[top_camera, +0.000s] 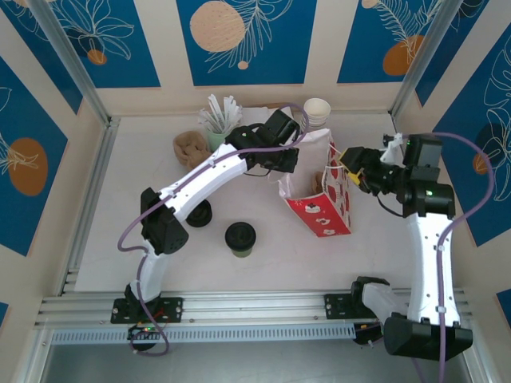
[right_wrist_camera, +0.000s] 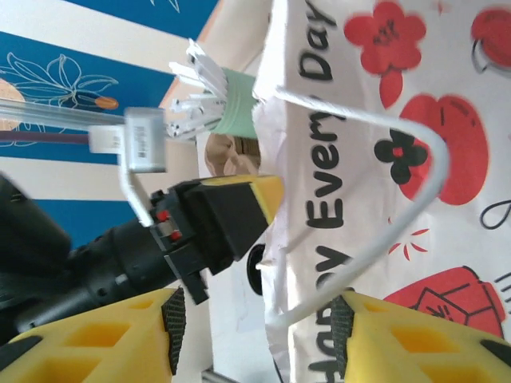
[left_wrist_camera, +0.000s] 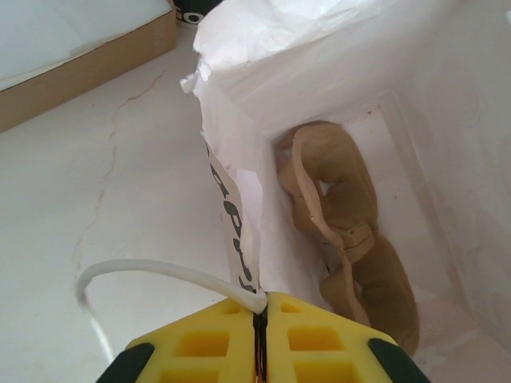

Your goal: Pack the takeout coffee

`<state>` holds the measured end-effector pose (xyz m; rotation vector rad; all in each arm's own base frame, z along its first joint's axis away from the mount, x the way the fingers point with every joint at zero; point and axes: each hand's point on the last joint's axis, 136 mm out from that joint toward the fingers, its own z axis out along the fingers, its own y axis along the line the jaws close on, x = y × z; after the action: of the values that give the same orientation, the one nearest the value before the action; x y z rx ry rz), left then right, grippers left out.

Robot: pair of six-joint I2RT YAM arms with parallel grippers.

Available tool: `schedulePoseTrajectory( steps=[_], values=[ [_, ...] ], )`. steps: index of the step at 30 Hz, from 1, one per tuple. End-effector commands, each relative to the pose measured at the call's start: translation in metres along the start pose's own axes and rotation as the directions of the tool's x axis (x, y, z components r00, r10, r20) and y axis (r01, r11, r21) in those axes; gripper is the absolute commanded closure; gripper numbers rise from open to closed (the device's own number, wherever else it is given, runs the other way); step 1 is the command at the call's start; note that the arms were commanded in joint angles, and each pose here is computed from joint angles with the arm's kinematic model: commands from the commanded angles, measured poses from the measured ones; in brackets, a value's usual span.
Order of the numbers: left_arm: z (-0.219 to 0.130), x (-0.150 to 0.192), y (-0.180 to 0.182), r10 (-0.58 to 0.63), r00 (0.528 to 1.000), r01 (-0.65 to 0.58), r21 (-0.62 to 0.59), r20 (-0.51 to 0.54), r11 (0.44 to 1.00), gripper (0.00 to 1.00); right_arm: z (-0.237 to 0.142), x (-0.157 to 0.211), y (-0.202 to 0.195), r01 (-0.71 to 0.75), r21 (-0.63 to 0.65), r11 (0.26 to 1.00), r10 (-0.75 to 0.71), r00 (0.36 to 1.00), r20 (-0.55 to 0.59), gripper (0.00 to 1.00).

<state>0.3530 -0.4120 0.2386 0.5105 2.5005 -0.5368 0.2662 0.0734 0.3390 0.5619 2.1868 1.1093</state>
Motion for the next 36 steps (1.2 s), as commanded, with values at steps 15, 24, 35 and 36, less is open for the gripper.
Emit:
schedulePoseTrajectory(
  steps=[15,24,35,36],
  values=[
    [-0.060,-0.025,-0.020,0.013,0.995,-0.022,0.082,0.104,0.996,0.94,-0.002,-0.048,0.029,0.258,-0.015,0.966,-0.257,0.964,0.068,0.48],
    [-0.061,-0.023,-0.024,-0.004,0.996,-0.005,0.099,0.085,0.995,0.93,0.039,-0.071,0.013,0.373,-0.029,0.927,-0.373,0.928,0.017,0.48],
    [-0.071,-0.024,-0.022,0.012,0.995,-0.021,0.093,0.095,0.995,0.51,0.069,-0.080,0.008,0.552,-0.028,0.834,-0.552,0.832,-0.046,0.46],
    [-0.073,-0.023,-0.021,0.016,0.995,-0.024,0.090,0.095,0.996,0.50,0.071,-0.082,0.005,0.551,-0.014,0.835,-0.551,0.833,-0.053,0.46]
  ],
)
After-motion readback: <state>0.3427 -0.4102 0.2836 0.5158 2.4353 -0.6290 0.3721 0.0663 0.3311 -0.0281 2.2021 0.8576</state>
